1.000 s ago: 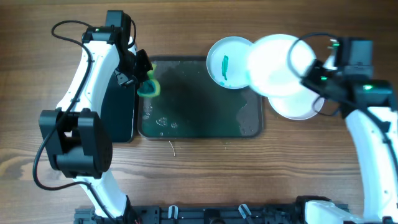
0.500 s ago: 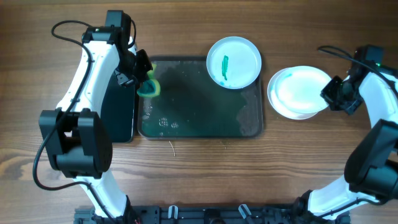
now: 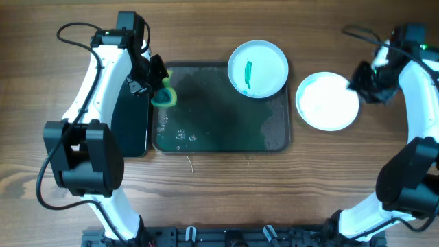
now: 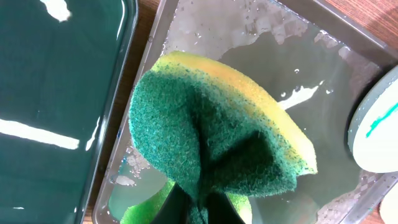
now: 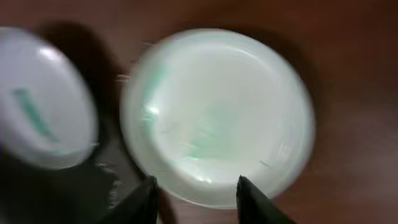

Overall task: Clean dirty plates on tray and stack at the side
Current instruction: 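Place the plate onto the stack right of the tray, release, then grasp the blue-streaked white plate rim with the right gripper, drag onto tray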

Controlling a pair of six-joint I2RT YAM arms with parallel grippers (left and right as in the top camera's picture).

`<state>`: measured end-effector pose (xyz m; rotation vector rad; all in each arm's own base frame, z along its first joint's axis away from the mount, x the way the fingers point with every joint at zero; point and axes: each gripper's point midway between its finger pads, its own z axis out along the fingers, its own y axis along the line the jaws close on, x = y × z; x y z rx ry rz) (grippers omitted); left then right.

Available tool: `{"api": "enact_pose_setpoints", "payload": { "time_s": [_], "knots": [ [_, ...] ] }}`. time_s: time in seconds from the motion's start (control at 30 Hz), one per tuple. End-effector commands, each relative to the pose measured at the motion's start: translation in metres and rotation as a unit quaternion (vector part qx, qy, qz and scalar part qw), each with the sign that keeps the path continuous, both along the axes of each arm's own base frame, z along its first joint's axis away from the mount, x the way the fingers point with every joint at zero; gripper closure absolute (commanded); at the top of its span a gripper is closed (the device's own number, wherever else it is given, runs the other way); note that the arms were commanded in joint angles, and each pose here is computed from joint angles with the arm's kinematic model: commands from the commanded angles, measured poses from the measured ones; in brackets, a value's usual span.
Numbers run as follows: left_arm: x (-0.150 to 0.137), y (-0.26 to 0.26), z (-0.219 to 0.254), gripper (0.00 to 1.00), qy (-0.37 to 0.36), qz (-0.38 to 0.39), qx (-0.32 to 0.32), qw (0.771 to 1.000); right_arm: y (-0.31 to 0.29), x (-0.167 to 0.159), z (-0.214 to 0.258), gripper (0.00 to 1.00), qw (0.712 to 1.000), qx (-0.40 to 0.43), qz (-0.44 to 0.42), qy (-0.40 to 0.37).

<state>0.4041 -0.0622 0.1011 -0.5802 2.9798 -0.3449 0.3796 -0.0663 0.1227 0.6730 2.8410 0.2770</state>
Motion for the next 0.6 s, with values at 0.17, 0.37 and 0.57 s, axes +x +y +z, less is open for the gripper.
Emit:
{"api": "enact_pose_setpoints", "payload": {
  "time_s": [0.17,0.37,0.57],
  "knots": [
    [0.003,-0.001,0.003,0.96,-0.006,0.002,0.002,1.0,0.145,0.044,-0.009,0.65,0.992,0.054,0.103,-0.05],
    [0.003,-0.001,0.003,0.96,-0.006,0.002,0.002,1.0,0.164,0.031,-0.067,0.78,0.999,-0.011,0.042,0.018],
    [0.002,0.002,0.002,0.96,-0.003,0.003,0.012,1.0,0.167,0.023,-0.108,0.78,0.998,-0.01,0.041,0.046]
  ]
}}
